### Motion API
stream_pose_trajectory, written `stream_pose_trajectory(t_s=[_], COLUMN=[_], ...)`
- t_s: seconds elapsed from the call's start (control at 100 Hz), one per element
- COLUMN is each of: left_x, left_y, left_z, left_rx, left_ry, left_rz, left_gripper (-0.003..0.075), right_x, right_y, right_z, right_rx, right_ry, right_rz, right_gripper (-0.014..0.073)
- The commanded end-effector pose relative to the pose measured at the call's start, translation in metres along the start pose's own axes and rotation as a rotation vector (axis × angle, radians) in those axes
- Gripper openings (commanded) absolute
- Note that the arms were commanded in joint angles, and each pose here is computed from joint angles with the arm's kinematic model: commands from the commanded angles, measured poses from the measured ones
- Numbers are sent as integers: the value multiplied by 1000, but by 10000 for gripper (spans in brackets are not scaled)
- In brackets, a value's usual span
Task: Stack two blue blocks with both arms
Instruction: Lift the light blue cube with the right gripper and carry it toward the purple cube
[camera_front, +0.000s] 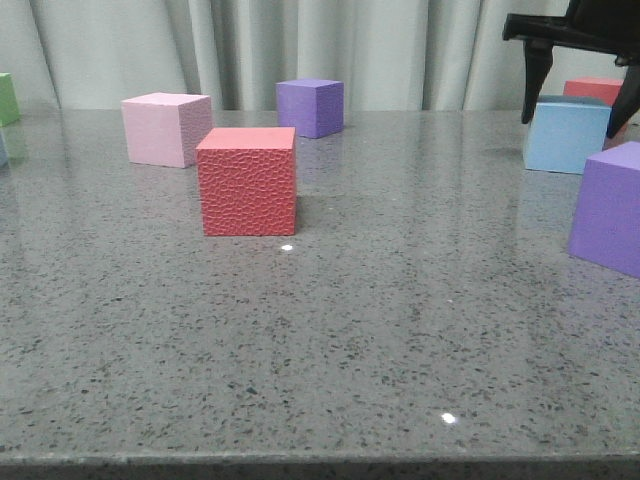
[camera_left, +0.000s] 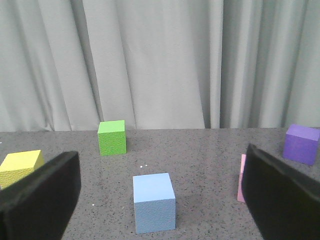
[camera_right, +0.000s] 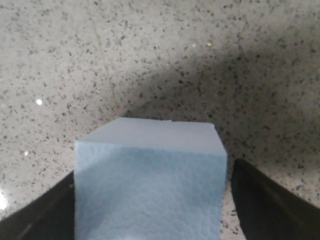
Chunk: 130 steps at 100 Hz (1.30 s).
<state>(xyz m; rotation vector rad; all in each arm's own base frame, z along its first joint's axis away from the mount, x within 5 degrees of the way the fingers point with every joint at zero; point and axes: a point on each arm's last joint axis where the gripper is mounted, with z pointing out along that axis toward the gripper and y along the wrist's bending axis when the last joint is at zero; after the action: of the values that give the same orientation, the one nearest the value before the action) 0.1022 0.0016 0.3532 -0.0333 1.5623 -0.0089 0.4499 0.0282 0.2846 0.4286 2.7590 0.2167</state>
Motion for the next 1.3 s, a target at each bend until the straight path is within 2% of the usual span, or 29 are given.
stream_pose_trajectory(t_s=[0.0, 0.09, 0.14, 0.21, 0.33, 0.42, 0.58, 0.72, 1.04, 1.29], left_x=[-19, -19, -19, -19, -19, -19, -19, -19, -19, -19], left_y=[-1, -1, -1, -1, -1, -1, -1, -1, -1, -1], left_z=[0, 0, 0, 0, 0, 0, 0, 0, 0, 0], left_rx=[6, 7, 7, 7, 7, 7, 7, 7, 7, 7], left_ry=[-113, -115, -115, -115, -115, -115, -115, -115, -115, -115], left_rz=[-11, -11, -11, -11, -11, -11, -11, -11, -11, -11], left_gripper=[619, 620, 619, 619, 620, 620, 619, 619, 619, 619], right_x=[-5, -5, -5, -5, -4, -4, -3, -2, 21, 53], right_y=[4, 4, 4, 4, 4, 4, 8, 22, 89, 139], right_z=[-36, -36, -36, -36, -36, -36, -43, -60, -98, -98], right_rx=[-31, -31, -31, -31, -29, -27, -29, -47, -150, -221], right_ry=[-103, -103, -103, -103, -95, -92, -84, -96, -154, -144], right_rz=[-9, -9, -9, -9, -9, -9, -19, -53, -192, -265], right_gripper=[580, 575, 542, 437, 202, 120, 123, 150, 150, 150])
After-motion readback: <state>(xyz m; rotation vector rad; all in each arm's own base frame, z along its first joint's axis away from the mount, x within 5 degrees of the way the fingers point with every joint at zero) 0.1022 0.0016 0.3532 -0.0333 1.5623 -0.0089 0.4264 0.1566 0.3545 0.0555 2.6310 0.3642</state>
